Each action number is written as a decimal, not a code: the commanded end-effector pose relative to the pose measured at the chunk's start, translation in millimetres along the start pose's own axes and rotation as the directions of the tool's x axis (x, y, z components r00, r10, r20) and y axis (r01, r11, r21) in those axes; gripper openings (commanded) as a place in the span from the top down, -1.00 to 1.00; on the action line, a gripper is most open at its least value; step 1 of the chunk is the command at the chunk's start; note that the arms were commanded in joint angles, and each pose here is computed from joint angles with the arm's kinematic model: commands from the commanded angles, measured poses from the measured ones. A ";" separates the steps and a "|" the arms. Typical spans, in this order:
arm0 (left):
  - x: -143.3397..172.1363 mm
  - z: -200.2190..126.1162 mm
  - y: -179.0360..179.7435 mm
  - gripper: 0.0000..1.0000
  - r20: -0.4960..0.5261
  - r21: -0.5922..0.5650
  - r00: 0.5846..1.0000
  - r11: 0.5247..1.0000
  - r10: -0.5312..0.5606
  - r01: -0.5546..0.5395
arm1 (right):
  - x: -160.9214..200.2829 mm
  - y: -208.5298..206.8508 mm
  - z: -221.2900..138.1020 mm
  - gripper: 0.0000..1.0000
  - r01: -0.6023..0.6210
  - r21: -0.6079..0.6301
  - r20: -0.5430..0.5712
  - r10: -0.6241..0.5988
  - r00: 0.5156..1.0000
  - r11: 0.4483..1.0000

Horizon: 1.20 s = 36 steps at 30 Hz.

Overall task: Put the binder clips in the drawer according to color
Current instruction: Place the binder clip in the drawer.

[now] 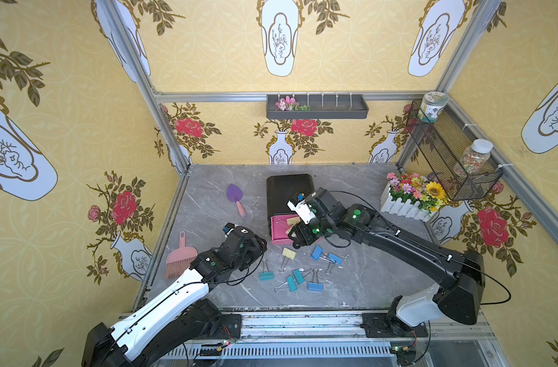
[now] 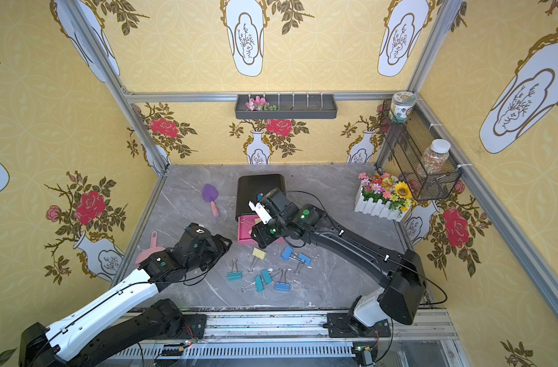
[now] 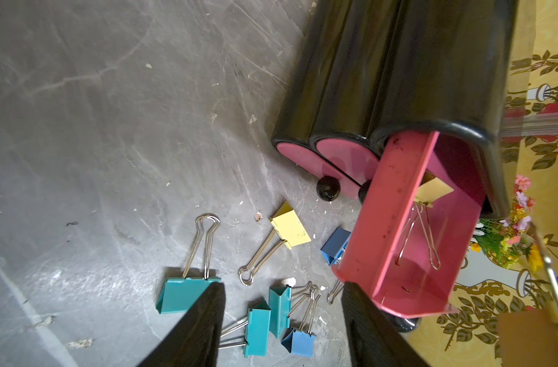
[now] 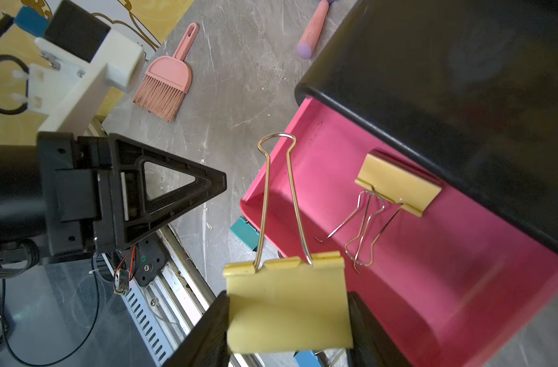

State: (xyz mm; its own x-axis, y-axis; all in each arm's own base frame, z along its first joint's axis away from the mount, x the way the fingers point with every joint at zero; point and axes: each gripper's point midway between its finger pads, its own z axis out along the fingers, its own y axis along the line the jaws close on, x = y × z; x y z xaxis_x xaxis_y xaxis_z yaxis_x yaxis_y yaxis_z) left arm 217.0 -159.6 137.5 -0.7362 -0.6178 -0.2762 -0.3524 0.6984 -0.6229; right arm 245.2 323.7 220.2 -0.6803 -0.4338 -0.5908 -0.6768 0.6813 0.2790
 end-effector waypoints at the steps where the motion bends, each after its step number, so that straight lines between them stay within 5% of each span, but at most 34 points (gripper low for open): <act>1: 0.0 1.2 0.5 -0.29 0.000 0.012 1.000 1.000 -0.015 0.015 | -13.9 -0.5 1.0 -0.10 0.037 -0.017 0.032 -0.036 0.999 0.999; 9: 11.3 11.8 7.3 -0.29 -0.044 0.044 0.997 0.997 -0.069 0.071 | -19.0 -8.8 1.3 -0.21 0.039 -0.018 0.035 -0.039 0.999 0.999; 16: 20.6 23.5 6.6 -0.29 -0.085 0.083 0.989 0.988 -0.124 0.131 | -23.2 -8.7 -11.3 -0.62 0.045 -0.003 0.069 -0.044 0.997 0.999; 23: 27.7 36.0 18.0 -0.29 -0.100 0.081 0.983 0.983 -0.157 0.165 | -30.1 -19.3 -37.3 -0.77 -0.007 0.051 0.156 -0.001 0.988 0.999; 33: 47.0 56.0 30.8 -0.11 -0.179 0.128 0.943 0.944 -0.279 0.304 | 28.6 -51.7 -58.2 -0.18 -0.254 0.061 0.213 0.237 0.948 0.965; 36: 50.4 60.1 27.5 -0.13 -0.202 0.149 0.935 0.935 -0.291 0.323 | 50.3 -56.4 -61.9 -0.13 -0.319 0.050 0.240 0.298 0.924 0.947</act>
State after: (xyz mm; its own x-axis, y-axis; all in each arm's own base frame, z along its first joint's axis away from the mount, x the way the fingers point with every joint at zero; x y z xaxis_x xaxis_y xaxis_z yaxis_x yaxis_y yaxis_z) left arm 200.0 -181.7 53.8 -0.6978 -0.7156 0.0319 -0.5009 0.4557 -0.7358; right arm 231.0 231.3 217.8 -0.7583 -0.1606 -0.6318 -0.4684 0.8083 0.3567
